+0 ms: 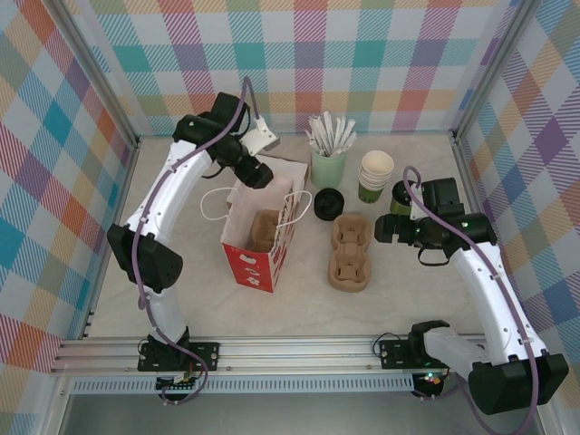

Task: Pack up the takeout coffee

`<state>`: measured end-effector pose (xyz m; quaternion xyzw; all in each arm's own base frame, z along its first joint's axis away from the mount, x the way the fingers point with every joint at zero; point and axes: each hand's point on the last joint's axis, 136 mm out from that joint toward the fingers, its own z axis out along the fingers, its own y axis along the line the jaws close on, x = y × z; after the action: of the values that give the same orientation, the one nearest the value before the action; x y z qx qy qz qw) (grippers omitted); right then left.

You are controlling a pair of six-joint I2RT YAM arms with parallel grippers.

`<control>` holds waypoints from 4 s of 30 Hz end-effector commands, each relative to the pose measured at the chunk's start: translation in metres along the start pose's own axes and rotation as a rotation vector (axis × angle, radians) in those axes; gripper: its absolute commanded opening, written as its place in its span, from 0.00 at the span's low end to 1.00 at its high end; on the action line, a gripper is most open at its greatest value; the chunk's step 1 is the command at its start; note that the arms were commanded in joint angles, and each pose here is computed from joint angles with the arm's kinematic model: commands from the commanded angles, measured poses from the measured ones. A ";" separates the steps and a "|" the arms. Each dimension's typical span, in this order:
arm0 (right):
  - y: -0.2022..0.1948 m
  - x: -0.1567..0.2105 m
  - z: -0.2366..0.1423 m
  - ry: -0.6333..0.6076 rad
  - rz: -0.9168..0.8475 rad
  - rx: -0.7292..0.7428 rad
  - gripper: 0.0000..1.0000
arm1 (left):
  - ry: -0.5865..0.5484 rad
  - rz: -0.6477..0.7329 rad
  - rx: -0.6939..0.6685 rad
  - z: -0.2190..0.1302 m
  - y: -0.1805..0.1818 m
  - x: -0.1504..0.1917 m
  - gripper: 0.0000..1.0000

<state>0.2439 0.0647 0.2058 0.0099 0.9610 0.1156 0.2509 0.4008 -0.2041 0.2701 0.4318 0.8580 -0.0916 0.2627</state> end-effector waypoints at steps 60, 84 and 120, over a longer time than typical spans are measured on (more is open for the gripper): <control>-0.021 -0.010 0.019 0.022 0.034 0.012 1.00 | -0.211 -1.027 -0.203 -0.086 -0.001 0.095 0.46; -0.043 -0.008 -0.004 0.033 0.098 0.048 1.00 | -0.631 -0.929 -0.408 -0.188 -0.006 0.116 1.00; -0.089 -0.081 0.093 0.175 0.203 0.065 1.00 | -0.600 -0.944 -0.425 -0.163 -0.015 0.148 1.00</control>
<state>0.3457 -0.0148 0.1405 0.1188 0.9786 0.0977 0.1369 0.2513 -0.0505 0.3275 -0.0983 0.8483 -0.1449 0.4997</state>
